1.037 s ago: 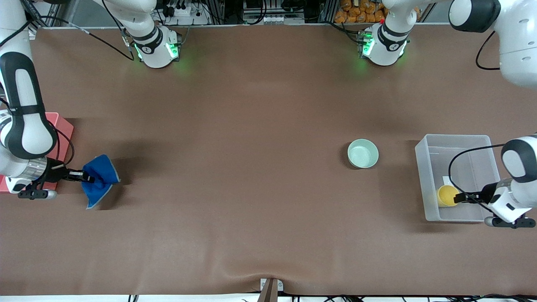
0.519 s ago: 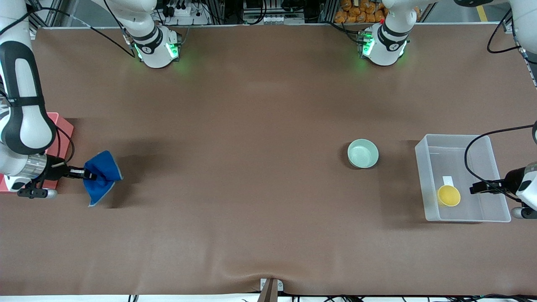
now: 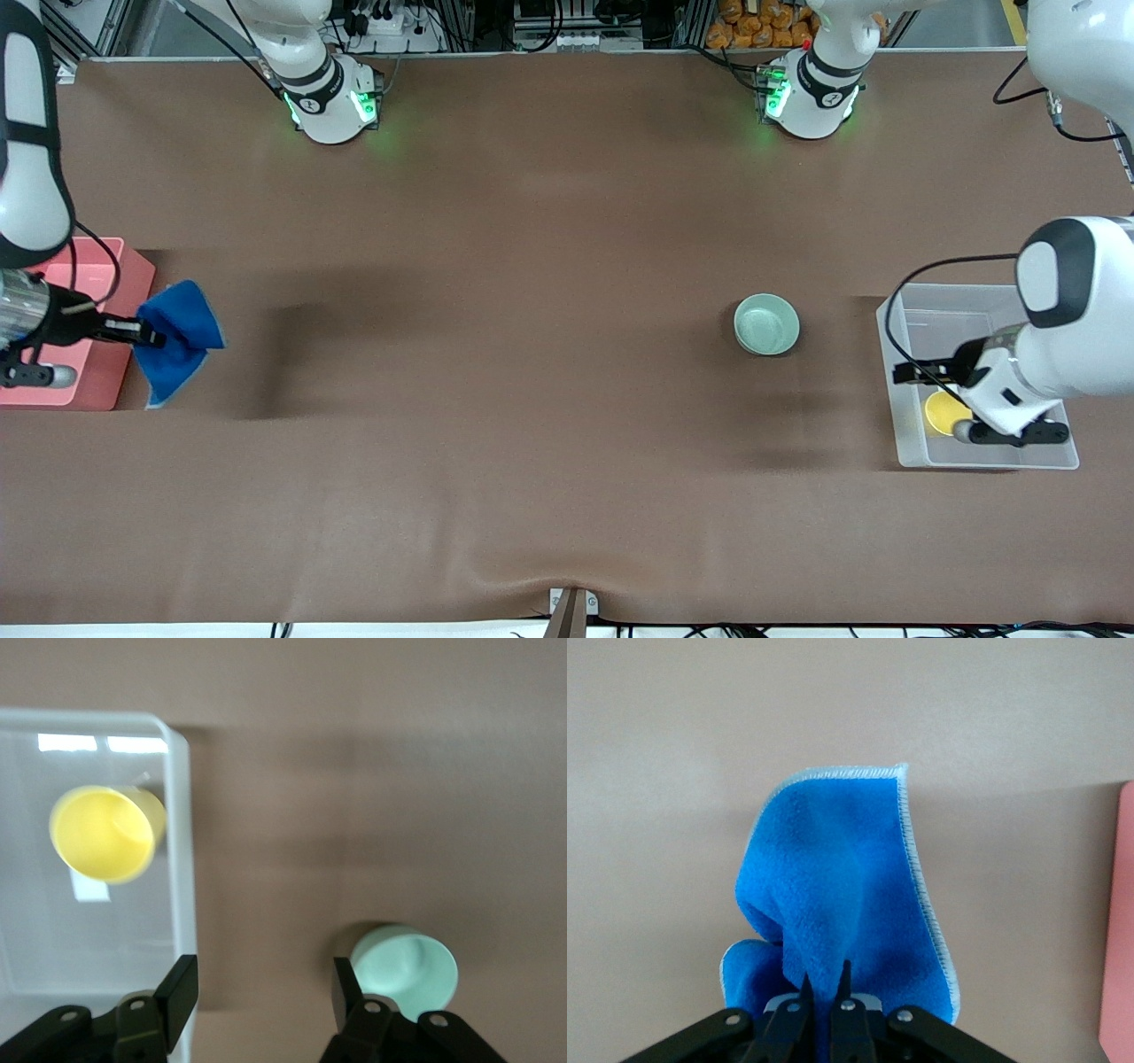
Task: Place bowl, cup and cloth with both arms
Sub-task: 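Release the cup in the bin while the right gripper carries the cloth, then lower the left gripper onto the green bowl rim and grasp it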
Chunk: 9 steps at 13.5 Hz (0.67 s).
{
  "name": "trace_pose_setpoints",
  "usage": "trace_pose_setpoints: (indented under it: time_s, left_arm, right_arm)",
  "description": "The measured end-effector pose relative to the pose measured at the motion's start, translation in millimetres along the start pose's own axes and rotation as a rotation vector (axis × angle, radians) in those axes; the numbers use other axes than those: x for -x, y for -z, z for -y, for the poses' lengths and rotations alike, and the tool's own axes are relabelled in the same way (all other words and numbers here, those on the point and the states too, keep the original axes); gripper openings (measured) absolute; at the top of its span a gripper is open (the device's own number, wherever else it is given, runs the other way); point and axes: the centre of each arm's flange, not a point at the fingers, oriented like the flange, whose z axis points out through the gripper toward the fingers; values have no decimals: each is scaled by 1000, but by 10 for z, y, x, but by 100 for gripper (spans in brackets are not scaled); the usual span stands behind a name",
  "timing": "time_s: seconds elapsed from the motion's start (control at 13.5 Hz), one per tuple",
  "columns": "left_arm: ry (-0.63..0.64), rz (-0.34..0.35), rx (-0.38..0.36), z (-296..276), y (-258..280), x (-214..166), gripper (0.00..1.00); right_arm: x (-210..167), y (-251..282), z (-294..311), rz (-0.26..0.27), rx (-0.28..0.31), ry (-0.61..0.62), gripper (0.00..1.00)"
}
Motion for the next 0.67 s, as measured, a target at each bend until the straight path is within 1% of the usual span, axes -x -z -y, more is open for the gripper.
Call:
trace_pose_setpoints:
  time_s: [0.07, 0.22, 0.3, 0.44, 0.52, 0.67]
  left_arm:
    - [4, 4, 1, -81, -70, 79, 70]
    - [18, -29, 3, -234, -308, 232, 70]
    - [28, -32, 5, -323, -480, 319, 70]
    - [45, -4, 1, -526, -791, 498, 70]
    - [46, 7, -4, -592, -891, 573, 70]
    - [47, 6, -7, -611, -1064, 679, 69]
  right_arm:
    - [90, 163, -4, 4, 9, 0, 6]
    - [329, 563, 21, 8, 34, 7, 6]
    - [467, 765, 50, 9, 41, 9, 6]
    - [746, 1123, 87, 7, 53, 7, 6]
    - [859, 1256, 88, 5, 70, 6, 6]
    - [996, 1417, 52, 2, 120, 3, 6]
